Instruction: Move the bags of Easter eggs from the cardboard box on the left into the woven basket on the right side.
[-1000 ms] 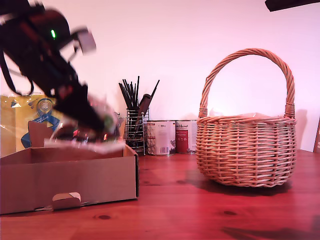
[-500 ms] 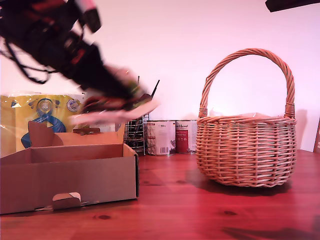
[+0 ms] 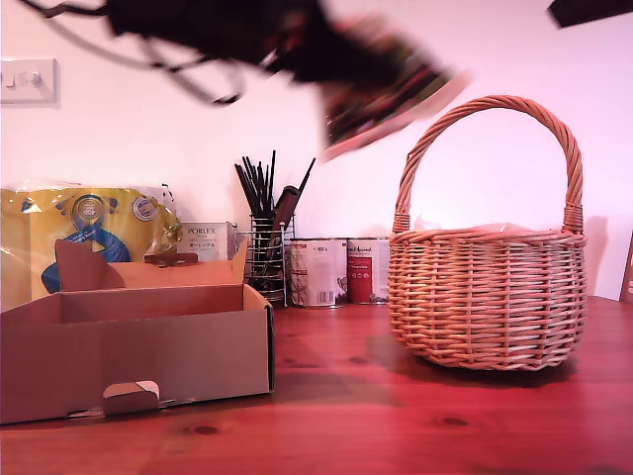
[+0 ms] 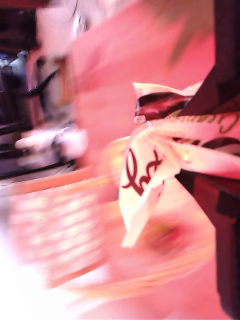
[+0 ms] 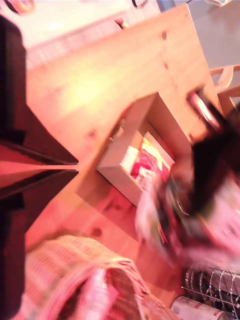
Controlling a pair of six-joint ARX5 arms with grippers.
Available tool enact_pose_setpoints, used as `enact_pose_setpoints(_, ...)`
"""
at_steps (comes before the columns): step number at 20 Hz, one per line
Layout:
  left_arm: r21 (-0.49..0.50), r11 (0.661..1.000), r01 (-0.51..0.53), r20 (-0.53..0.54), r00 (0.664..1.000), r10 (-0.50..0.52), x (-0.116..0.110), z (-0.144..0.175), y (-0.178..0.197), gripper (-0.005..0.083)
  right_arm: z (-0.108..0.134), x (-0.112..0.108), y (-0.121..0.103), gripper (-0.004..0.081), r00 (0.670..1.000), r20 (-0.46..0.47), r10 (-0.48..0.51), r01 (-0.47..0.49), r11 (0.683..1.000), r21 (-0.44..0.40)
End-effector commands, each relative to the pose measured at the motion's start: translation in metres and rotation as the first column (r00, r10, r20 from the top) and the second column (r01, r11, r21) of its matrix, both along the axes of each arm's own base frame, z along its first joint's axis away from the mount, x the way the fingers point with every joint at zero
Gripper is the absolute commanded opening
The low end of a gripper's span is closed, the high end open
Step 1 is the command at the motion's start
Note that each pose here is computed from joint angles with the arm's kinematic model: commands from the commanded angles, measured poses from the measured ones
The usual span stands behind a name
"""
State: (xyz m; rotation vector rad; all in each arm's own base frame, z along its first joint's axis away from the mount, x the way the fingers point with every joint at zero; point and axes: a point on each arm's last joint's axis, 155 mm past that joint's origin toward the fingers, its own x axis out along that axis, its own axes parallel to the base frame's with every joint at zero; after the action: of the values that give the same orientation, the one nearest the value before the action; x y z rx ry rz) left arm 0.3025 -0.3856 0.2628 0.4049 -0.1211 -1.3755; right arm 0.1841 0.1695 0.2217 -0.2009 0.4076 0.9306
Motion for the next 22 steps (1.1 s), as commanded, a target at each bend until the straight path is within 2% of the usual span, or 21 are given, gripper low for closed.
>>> enact_pose_setpoints(1,0.002,0.999,-0.047,-0.002,0.999,0.047,0.014,-0.023,-0.012,0.0127,0.007,-0.007,-0.002,-0.0013,1.0,0.011,0.003,-0.003,1.0,0.003)
enact_pose_setpoints(6,-0.08,0.982,-0.169,0.114,0.978,0.177,0.043,-0.039,-0.05,0.0128,0.009,-0.017,-0.011,-0.0013,1.0,0.02,-0.02,0.02,1.0,-0.007)
enact_pose_setpoints(10,-0.079,0.954,-0.29,0.212,0.93,0.3,0.076,-0.05,-0.069,0.0128,0.005,-0.021,-0.014,-0.0013,1.0,0.006,-0.026,0.026,1.0,-0.017)
enact_pose_setpoints(14,-0.064,0.948,-0.311,0.244,0.916,0.317,0.093,-0.055,-0.085,0.0128,0.004,-0.022,-0.014,-0.0013,1.0,0.003,-0.026,0.026,0.999,-0.018)
enact_pose_setpoints(20,-0.016,0.946,-0.324,0.302,0.9,0.314,0.104,-0.064,-0.093,0.0128,0.004,-0.022,-0.014,-0.0013,1.0,0.004,-0.025,0.025,1.0,-0.018)
enact_pose_setpoints(21,-0.006,0.946,-0.324,0.317,0.897,0.309,0.105,-0.068,-0.094,0.0136,0.005,-0.022,-0.014,-0.0013,1.0,0.005,-0.025,0.025,1.0,-0.018)
enact_pose_setpoints(22,-0.004,0.942,-0.334,0.317,0.894,0.318,0.108,-0.069,-0.092,0.018,0.005,-0.022,-0.014,-0.0013,1.0,0.007,-0.026,0.026,1.0,-0.017)
